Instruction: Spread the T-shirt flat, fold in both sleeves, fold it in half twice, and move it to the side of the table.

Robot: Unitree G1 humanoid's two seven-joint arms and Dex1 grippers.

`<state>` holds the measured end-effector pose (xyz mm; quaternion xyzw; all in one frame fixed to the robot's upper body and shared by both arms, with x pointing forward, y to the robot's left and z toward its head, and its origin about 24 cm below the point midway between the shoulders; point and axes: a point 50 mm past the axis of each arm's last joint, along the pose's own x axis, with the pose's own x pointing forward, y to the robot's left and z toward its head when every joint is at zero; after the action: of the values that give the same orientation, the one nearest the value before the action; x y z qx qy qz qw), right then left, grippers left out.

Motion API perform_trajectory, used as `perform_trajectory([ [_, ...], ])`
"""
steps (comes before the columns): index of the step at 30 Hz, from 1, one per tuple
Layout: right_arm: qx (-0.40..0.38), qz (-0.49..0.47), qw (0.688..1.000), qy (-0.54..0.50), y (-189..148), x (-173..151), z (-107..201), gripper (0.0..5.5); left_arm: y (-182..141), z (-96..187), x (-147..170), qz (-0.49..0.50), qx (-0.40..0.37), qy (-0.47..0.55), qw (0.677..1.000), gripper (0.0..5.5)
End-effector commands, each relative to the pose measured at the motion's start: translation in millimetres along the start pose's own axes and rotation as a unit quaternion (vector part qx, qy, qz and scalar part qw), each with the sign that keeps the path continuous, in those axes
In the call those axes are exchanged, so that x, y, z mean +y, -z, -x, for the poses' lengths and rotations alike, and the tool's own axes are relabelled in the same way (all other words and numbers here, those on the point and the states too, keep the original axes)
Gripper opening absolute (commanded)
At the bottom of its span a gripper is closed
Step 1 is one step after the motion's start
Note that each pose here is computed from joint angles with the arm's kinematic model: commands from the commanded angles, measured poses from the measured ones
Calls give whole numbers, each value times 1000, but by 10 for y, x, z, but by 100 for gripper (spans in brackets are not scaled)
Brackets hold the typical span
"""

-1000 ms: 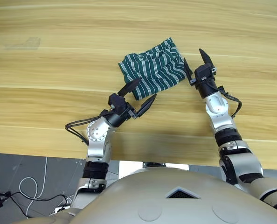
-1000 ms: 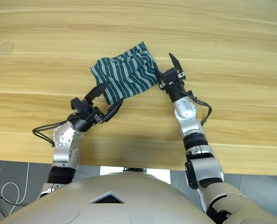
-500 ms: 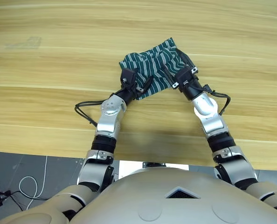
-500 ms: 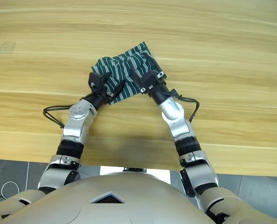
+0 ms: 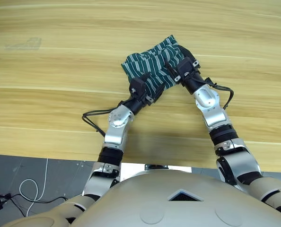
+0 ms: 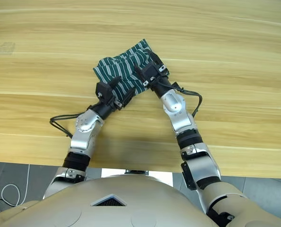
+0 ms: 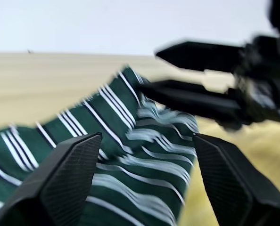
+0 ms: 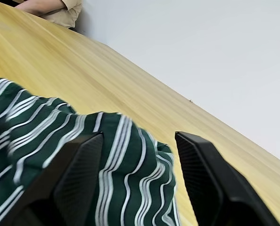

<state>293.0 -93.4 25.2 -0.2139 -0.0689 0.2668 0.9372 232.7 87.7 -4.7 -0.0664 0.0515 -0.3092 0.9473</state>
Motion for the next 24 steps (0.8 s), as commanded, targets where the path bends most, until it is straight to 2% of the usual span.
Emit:
perform_trajectory([
  [1,8,-8,1000,9,28,-5,19,281,333,130,-62,52,85,-45,994,358],
  [6,5,-16,1000,18,23,-9,97,281,471,219,100,83,141,-130,978,358],
  [10,2,-22,1000,19,-3,20,121,281,469,178,184,98,159,-152,971,358],
  [14,17,-30,999,23,5,-11,31,281,418,216,52,68,164,-95,980,358],
  [18,60,-42,997,22,120,22,-47,281,402,358,-221,58,176,-24,982,358],
  [24,58,-48,997,14,146,133,91,281,408,754,-365,76,216,12,973,358],
])
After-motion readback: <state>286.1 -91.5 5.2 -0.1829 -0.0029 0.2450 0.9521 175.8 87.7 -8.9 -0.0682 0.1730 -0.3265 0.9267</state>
